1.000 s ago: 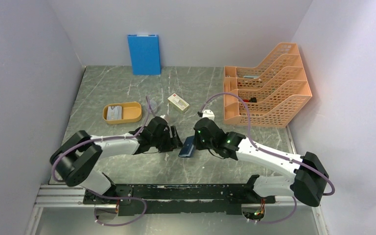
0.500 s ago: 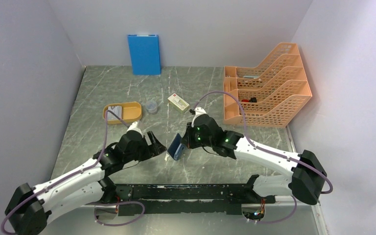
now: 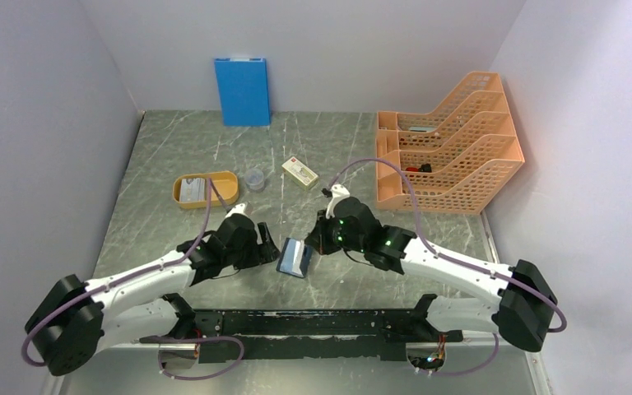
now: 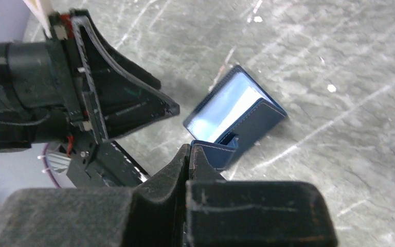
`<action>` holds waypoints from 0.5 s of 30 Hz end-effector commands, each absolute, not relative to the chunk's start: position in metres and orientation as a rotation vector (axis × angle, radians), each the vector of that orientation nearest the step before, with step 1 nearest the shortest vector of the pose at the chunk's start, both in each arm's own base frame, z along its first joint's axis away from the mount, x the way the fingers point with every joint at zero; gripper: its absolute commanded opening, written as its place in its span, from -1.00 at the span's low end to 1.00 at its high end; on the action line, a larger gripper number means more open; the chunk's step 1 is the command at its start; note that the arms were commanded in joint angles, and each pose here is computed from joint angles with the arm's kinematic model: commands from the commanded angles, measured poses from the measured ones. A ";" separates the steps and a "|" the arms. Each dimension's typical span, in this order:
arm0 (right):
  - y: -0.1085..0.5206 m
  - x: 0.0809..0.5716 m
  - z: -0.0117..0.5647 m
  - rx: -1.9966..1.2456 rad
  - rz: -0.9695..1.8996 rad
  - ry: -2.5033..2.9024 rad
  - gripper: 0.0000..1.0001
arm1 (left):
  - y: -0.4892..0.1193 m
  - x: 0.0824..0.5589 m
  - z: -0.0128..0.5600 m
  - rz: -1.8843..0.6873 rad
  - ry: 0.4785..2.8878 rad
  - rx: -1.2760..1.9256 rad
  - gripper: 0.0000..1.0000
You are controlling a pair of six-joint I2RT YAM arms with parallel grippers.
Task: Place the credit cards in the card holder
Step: Open the card holder at the center of the board.
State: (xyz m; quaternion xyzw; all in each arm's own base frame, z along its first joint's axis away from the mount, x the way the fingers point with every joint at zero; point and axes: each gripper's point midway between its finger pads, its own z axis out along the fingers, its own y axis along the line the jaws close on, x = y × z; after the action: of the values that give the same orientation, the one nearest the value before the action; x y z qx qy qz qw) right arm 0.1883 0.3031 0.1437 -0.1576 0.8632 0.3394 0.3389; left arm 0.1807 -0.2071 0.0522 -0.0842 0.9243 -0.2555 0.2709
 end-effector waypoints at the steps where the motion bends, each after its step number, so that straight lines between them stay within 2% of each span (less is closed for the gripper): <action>1: 0.275 0.184 0.119 -0.375 0.763 2.295 -1.00 | -0.227 0.200 0.068 -0.726 2.429 -0.136 0.59; 10: 0.211 0.182 0.069 -0.156 0.431 2.441 -1.00 | -0.234 0.201 0.053 -0.726 2.466 -0.119 0.56; 15: 0.197 0.180 0.058 -0.103 0.357 2.470 -0.99 | -0.238 0.201 0.055 -0.753 2.454 -0.099 0.56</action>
State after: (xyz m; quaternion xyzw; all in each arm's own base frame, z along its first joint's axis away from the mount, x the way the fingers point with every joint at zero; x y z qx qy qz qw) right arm 0.1791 0.2194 0.0696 -0.0743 0.9276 0.1834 0.3170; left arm 0.1940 -0.2228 0.0389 -0.0539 0.9303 -0.2465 0.2661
